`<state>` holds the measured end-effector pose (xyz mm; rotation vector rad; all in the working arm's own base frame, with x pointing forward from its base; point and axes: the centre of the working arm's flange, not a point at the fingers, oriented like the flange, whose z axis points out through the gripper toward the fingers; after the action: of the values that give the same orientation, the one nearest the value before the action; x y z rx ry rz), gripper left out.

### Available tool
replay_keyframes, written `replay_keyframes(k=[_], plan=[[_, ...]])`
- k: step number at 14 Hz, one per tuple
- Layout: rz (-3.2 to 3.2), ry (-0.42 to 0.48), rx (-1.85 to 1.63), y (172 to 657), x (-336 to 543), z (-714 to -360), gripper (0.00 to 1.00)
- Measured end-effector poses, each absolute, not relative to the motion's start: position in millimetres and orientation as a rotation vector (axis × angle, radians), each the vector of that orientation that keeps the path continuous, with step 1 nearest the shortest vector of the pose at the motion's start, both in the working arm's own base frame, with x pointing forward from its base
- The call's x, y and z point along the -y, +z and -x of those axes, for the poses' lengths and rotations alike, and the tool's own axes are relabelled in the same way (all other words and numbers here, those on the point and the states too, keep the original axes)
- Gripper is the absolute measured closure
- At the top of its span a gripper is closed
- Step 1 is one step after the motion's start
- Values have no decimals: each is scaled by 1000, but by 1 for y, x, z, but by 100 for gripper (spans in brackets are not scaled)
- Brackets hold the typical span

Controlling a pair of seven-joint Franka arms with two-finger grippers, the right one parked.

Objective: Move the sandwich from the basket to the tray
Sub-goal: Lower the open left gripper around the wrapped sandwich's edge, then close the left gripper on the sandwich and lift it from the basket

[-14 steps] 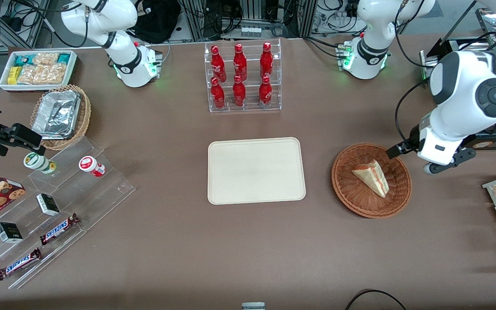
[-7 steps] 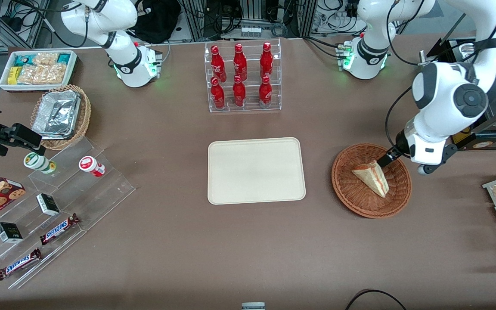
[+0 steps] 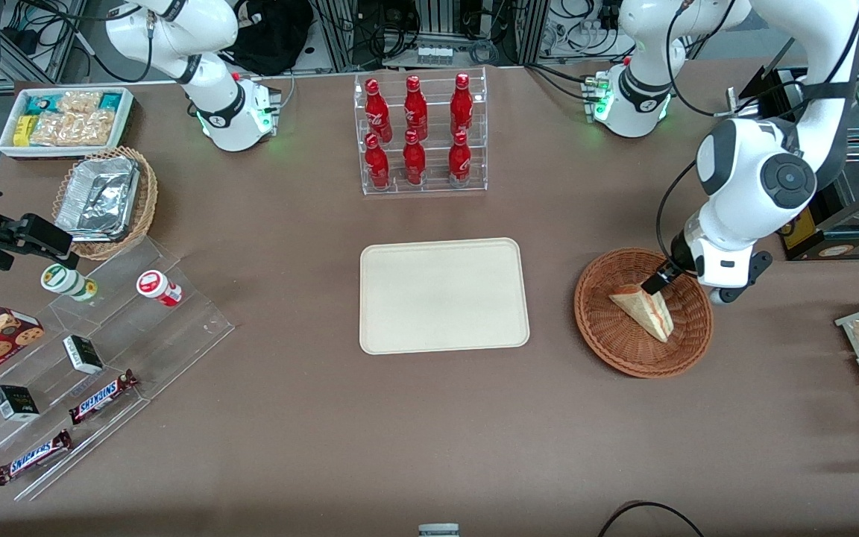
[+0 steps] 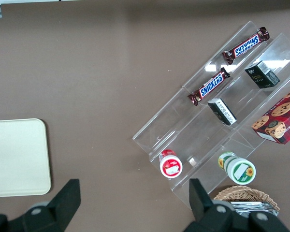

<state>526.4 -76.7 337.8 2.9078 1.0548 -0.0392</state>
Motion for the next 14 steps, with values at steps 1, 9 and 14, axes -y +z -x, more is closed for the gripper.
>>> replay_keyframes(k=[1, 9, 14], plan=[[-2905, -43, -1057, 331, 77, -527, 0], [-2896, -66, -1066, 293, 76, -524, 0], [-2883, -49, -1069, 279, 76, -525, 0]])
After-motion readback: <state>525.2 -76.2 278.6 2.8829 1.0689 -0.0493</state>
